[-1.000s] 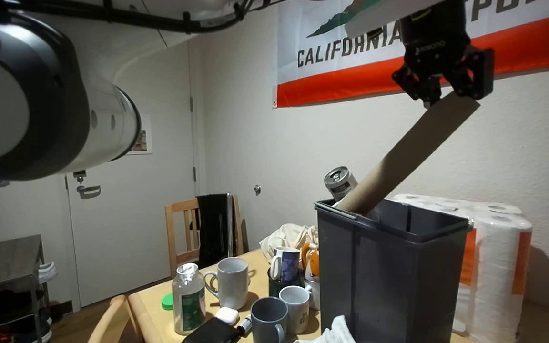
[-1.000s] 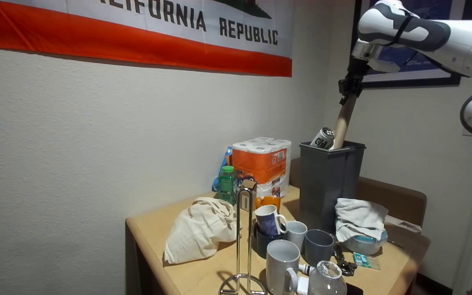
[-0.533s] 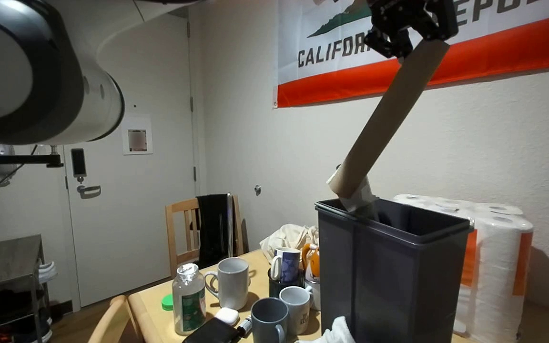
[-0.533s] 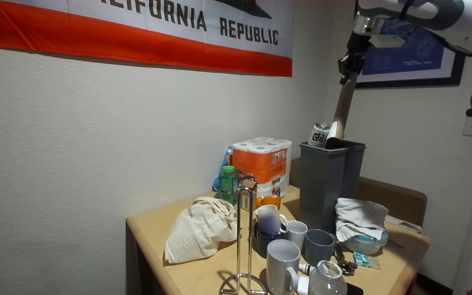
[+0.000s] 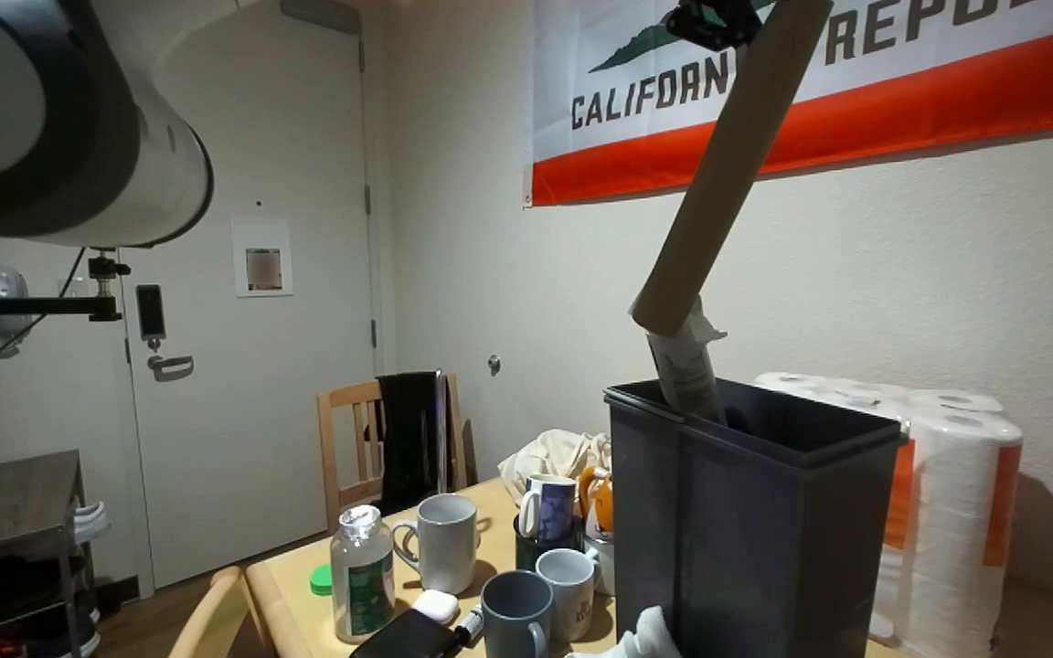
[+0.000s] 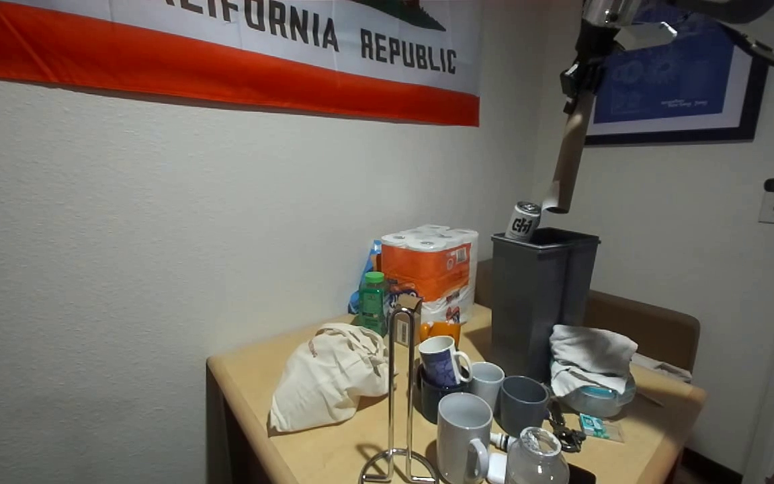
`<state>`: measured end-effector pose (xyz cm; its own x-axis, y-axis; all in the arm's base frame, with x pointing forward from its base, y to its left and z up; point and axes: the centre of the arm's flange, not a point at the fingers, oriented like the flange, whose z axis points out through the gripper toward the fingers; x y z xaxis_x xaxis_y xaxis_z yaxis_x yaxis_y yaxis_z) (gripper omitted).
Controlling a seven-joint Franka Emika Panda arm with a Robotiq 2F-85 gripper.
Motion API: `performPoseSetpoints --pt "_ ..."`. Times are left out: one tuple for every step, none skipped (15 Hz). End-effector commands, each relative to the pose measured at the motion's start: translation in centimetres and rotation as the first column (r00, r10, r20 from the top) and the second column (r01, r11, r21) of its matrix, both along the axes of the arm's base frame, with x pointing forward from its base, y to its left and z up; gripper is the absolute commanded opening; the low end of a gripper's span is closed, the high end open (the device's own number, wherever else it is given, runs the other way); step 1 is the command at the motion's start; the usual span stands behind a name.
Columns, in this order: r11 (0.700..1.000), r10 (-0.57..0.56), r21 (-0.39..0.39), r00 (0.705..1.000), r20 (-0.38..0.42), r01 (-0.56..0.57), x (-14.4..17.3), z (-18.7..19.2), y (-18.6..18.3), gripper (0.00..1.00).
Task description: Remove the handle towel roll from the grey bin and place it on the silver stand
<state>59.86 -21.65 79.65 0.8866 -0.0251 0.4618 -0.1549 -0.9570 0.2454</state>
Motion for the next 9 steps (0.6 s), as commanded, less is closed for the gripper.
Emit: performPoseSetpoints --pt "0.999 0.026 -0.042 0.999 0.031 -0.025 2.0 5.9 1.3 0.01" --pt "0.998 0.032 -0.055 0.998 0.051 -0.029 1.8 6.5 2.3 0.01" --pt "0.997 0.044 -0.065 0.997 0.066 -0.04 1.7 7.3 3.2 0.01" --pt "0.995 0.062 -0.081 0.995 0.083 -0.055 1.6 7.9 4.3 0.01" --pt "0.993 0.077 -0.091 0.992 0.099 -0.069 1.5 8.7 5.4 0.01" --pt "0.991 0.102 -0.1 0.987 0.124 -0.09 1.5 9.2 6.8 0.01" --pt "0.988 0.129 -0.108 0.981 0.143 -0.114 1.5 9.5 8.4 0.01" --pt "0.984 0.154 -0.116 0.975 0.161 -0.136 1.7 9.7 10.0 0.01" --pt "0.978 0.19 -0.122 0.966 0.174 -0.17 1.8 9.5 12.0 0.01"
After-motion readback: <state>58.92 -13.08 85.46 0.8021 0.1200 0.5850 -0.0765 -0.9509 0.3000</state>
